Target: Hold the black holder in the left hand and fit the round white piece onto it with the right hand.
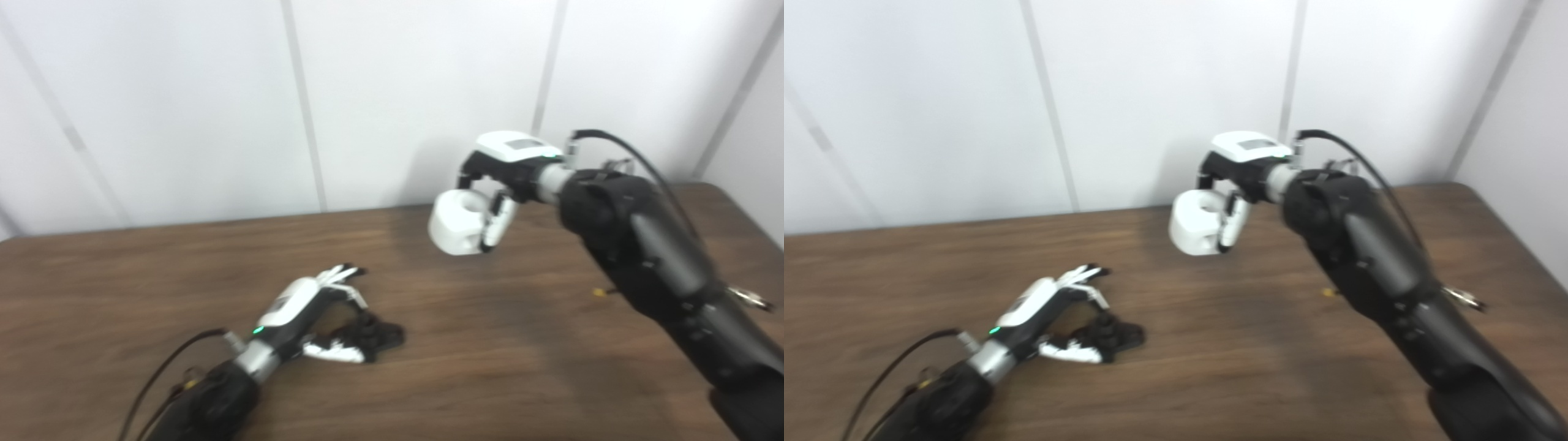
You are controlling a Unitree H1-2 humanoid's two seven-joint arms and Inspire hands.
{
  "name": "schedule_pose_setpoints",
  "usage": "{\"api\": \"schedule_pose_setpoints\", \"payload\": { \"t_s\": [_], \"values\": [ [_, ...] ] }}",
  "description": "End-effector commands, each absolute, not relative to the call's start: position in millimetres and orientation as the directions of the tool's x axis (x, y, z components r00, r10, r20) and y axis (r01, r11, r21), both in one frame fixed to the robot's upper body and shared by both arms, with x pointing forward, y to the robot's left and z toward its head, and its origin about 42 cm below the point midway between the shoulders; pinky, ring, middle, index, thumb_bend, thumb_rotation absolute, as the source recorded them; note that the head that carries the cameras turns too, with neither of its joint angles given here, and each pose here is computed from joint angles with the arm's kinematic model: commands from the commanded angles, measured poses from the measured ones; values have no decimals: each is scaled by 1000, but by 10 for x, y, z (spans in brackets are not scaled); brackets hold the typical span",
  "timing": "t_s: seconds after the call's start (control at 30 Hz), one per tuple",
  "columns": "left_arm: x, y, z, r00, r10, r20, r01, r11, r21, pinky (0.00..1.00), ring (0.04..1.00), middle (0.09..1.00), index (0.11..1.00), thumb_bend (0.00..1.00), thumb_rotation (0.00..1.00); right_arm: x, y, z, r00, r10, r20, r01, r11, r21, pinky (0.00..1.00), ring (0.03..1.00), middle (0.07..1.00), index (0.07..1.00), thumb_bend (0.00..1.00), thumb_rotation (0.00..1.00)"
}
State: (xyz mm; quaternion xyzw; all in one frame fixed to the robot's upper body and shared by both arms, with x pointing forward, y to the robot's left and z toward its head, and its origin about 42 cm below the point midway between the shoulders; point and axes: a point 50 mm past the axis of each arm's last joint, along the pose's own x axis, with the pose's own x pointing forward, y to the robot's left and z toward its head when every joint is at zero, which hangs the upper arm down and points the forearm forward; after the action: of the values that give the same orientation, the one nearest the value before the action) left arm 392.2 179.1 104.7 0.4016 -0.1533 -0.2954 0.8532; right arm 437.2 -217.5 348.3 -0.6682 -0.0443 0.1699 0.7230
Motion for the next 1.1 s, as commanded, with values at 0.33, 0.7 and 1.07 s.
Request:
{"api": "schedule_pose_setpoints", "payload": {
  "t_s": [0.33,0.7,1.07],
  "values": [
    [3614,1403,575,740,-661,-126,520,443,730,1000,1000,936,481,524,59,4210,-1835,3719,893,447,-62,-85,32,-996,692,762,732,483,523,143],
    [3616,1306,594,736,-666,-120,520,443,731,1000,1000,928,481,523,58,4156,-1620,3640,863,496,-93,-122,26,-992,699,784,720,481,523,141],
    [3607,1263,598,734,-668,-124,522,437,732,1000,1000,920,481,524,58,4131,-1517,3510,836,531,-134,-141,-29,-990,614,735,711,481,525,140]
  ]
}}
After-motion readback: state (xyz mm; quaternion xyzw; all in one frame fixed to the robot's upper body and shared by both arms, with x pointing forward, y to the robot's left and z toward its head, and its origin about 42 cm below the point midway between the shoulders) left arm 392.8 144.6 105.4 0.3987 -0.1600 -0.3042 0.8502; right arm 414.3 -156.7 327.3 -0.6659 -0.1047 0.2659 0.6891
